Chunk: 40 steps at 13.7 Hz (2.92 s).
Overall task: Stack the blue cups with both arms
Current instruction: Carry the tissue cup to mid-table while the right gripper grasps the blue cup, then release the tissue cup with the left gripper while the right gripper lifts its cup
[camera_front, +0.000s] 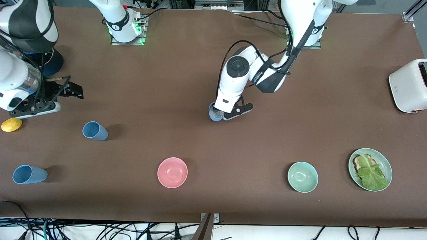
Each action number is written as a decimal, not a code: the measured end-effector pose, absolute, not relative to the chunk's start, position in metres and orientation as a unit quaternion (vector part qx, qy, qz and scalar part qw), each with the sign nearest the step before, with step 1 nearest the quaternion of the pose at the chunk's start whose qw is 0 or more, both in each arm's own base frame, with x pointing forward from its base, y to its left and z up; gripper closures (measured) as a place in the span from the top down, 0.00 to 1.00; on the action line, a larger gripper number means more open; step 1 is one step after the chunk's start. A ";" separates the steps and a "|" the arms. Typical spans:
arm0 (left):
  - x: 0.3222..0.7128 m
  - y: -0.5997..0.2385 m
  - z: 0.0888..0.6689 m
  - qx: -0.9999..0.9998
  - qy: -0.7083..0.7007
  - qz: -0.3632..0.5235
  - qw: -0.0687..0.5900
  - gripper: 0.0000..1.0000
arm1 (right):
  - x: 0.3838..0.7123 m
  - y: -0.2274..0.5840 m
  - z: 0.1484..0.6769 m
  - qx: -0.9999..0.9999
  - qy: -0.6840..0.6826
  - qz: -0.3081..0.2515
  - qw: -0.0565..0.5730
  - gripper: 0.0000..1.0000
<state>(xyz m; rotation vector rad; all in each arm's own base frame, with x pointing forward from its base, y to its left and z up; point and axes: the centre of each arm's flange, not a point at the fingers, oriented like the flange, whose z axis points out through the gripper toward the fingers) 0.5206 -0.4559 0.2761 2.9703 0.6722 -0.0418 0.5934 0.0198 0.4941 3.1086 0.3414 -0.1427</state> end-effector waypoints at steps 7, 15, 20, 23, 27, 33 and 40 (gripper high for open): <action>0.524 -0.457 0.245 0.975 0.219 -0.008 0.049 0.06 | 0.611 0.021 0.410 0.992 0.123 -0.018 0.004 1.00; 0.529 -0.457 0.250 0.978 0.202 0.013 0.041 0.79 | 0.610 0.014 0.329 0.993 0.116 -0.007 0.001 0.99; 0.531 -0.458 0.256 0.982 0.183 0.030 0.038 1.00 | 0.612 0.013 0.299 0.993 0.118 0.000 0.002 0.99; 0.538 -0.458 0.280 0.986 0.154 0.043 0.046 1.00 | 0.613 0.013 0.296 0.992 0.123 0.004 0.002 0.99; 0.536 -0.442 0.350 0.993 0.114 0.032 0.011 1.00 | 0.613 0.007 0.278 0.992 0.123 -0.005 0.001 0.96; 0.551 -0.379 0.463 0.998 0.069 -0.007 0.001 1.00 | 0.612 0.000 0.258 0.993 0.120 -0.015 0.000 0.87; 0.586 -0.226 0.540 0.998 0.055 -0.018 -0.004 1.00 | 0.611 -0.010 0.249 0.993 0.118 -0.022 -0.001 0.13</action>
